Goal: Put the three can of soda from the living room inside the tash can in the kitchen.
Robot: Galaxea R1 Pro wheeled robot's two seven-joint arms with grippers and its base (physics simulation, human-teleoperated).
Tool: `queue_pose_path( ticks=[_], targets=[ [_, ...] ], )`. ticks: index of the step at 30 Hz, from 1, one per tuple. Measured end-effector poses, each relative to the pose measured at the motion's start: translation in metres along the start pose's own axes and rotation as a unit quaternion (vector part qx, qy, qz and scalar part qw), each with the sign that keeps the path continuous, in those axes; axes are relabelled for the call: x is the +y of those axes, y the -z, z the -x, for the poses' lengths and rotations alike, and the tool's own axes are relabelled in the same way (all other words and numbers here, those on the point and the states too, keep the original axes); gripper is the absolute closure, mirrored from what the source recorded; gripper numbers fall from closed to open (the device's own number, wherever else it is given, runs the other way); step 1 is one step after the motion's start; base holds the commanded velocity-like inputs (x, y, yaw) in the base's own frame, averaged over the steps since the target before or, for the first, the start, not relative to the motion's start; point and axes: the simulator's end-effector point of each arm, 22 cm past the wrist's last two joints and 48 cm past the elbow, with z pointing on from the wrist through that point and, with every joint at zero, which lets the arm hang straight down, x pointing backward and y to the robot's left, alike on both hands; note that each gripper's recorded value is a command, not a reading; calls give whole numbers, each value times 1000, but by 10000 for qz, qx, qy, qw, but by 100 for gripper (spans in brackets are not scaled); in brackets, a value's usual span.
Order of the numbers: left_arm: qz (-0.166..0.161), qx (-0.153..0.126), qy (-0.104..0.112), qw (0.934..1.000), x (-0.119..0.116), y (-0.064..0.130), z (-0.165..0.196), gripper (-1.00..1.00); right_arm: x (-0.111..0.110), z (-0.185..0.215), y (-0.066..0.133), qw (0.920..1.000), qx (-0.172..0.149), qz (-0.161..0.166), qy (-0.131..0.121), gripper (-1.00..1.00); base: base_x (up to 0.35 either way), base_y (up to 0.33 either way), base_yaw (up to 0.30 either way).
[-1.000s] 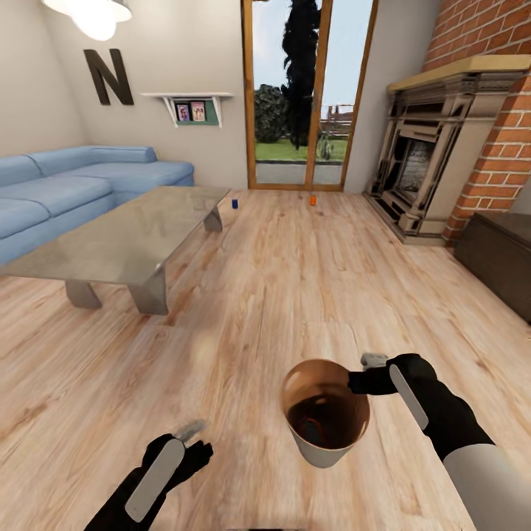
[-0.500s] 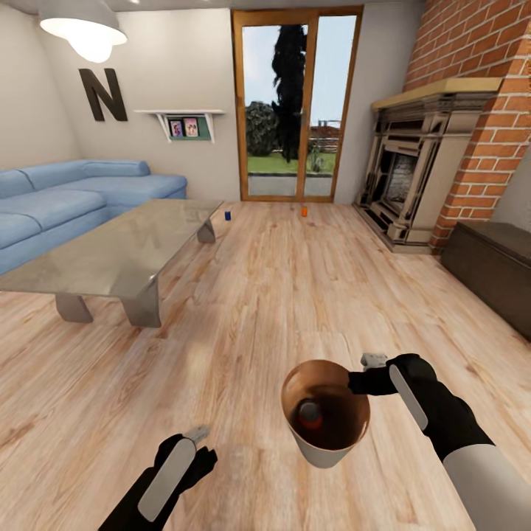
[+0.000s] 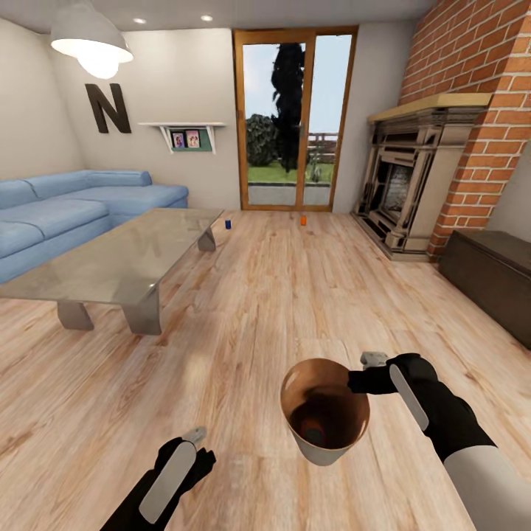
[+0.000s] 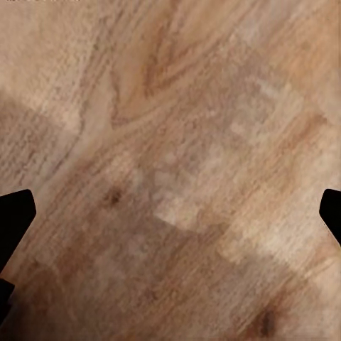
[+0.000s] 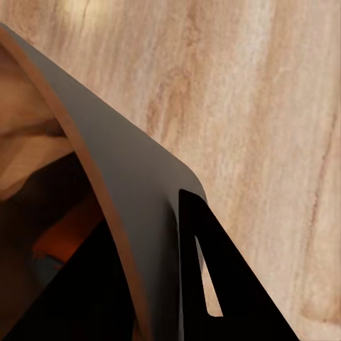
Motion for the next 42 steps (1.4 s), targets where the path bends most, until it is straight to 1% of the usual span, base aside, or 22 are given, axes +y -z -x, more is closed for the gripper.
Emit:
queue_pose_path(
  ticks=[3,5,7,10,11,12,13,14,15,17,18,21,23,25,26,28,31,32,35,36,40,42],
  targets=[
    [-40,-26,-29,10000,-1,0,1,-100,-3,1,0,10000,2,-34,-23,100,126,24,-1],
    [-113,-40,-42,9999,-3,-1,2,-100,-9,3,2,9999,-33,-64,-121,100,243,58,0],
    [-185,-45,-47,9998,-7,-1,2,-100,-19,8,5,9994,-95,-84,-314,100,290,69,0],
    [-225,-33,-55,9997,-9,-2,0,-100,-44,15,6,9975,-57,-131,-696,100,318,75,0],
    [-232,-32,-58,9997,-9,-2,0,-100,-53,16,7,9970,-26,-215,-742,100,330,78,0],
    [-231,-40,-68,9997,-10,-2,-1,-100,-66,14,5,9957,90,-273,-880,100,332,78,0],
    [-224,-57,-81,9997,-10,-2,0,-100,-76,13,5,9951,149,-386,-900,100,335,79,0],
    [-196,-124,-122,9997,-9,-1,3,-100,-86,11,4,9936,258,-441,-1011,100,336,79,0],
    [-184,-173,-150,9996,-9,-1,5,-100,-93,9,5,9928,310,-498,-1046,100,338,74,0],
    [-184,-296,-216,9992,-11,2,12,-100,-106,6,7,9905,390,-507,-1217,100,340,49,0],
    [-288,-381,-245,9986,-19,7,16,-100,-116,4,10,9884,413,-465,-1386,100,341,27,0],
    [-542,-540,-252,9968,-38,20,25,-100,-144,-4,19,9865,475,-735,-1384,100,343,11,0],
    [-663,-622,-241,9956,-46,27,28,-100,-156,-13,21,9856,556,-911,-1311,100,343,3,0],
    [-722,-662,-250,9949,-49,31,29,-100,-156,-21,19,9851,606,-884,-1346,100,343,1,0],
    [-836,-729,-356,9932,-58,38,26,-100,-154,-26,17,9847,638,-818,-1397,100,343,1,0],
    [-970,-811,-435,9910,-64,49,21,-100,-153,-28,16,9847,641,-783,-1420,100,344,0,0],
    [-1067,-863,-462,9895,-66,58,17,-100,-152,-29,15,9862,621,-748,-1340,100,344,0,0],
    [-1088,-878,-468,9891,-66,60,17,-100,-148,-28,14,9875,594,-645,-1310,100,344,0,0],
    [-1112,-886,-473,9887,-66,62,15,-100,-130,-22,11,9884,475,-215,-1425,100,344,0,0],
    [-1099,-874,-477,9889,-65,61,13,-100,-128,-22,10,9886,457,-149,-1425,100,344,0,0],
    [-1052,-835,-498,9897,-63,58,9,-100,-139,-26,11,9908,499,-411,-1187,100,345,0,0],
    [-1035,-811,-516,9900,-63,56,6,-100,-138,-20,12,9920,409,-395,-1127,100,346,0,0]
  ],
)
